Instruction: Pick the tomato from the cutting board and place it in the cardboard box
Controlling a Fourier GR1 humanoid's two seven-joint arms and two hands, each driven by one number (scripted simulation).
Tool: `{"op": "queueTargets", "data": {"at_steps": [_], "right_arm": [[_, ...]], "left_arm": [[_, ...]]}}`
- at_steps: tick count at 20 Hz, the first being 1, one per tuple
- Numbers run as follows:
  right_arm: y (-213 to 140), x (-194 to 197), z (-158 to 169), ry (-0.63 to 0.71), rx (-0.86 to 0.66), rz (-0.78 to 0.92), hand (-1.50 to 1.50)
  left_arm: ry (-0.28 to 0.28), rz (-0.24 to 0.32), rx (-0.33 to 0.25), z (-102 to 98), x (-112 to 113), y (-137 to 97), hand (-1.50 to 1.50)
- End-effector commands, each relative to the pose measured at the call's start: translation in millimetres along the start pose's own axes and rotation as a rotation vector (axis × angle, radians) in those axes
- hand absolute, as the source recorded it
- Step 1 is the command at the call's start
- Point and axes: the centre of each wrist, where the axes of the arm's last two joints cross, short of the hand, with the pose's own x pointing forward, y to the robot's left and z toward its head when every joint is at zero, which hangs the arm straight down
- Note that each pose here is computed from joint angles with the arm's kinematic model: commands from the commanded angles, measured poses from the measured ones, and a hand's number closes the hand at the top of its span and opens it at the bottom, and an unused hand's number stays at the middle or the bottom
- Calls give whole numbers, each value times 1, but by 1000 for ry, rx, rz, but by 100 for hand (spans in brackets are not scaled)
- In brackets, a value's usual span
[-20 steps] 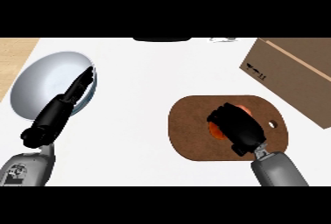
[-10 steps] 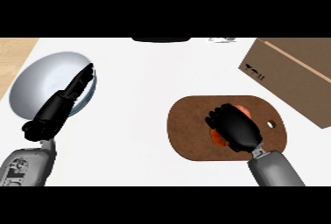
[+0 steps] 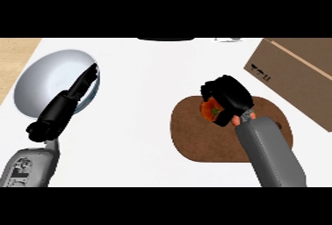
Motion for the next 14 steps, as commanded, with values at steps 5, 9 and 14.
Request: {"op": "queueTargets", "data": {"at_steps": [5, 9, 14], "right_arm": [[-55, -12, -37, 29, -153, 36, 150], [-94, -8, -22, 156, -300, -74, 150], [-138, -43, -9, 396, -472, -215, 150]], "left_arm": [[11, -8, 7, 4, 2, 8, 0], [10, 2, 14, 5, 3, 7, 0], [13, -33, 23, 11, -4, 2, 0]]}}
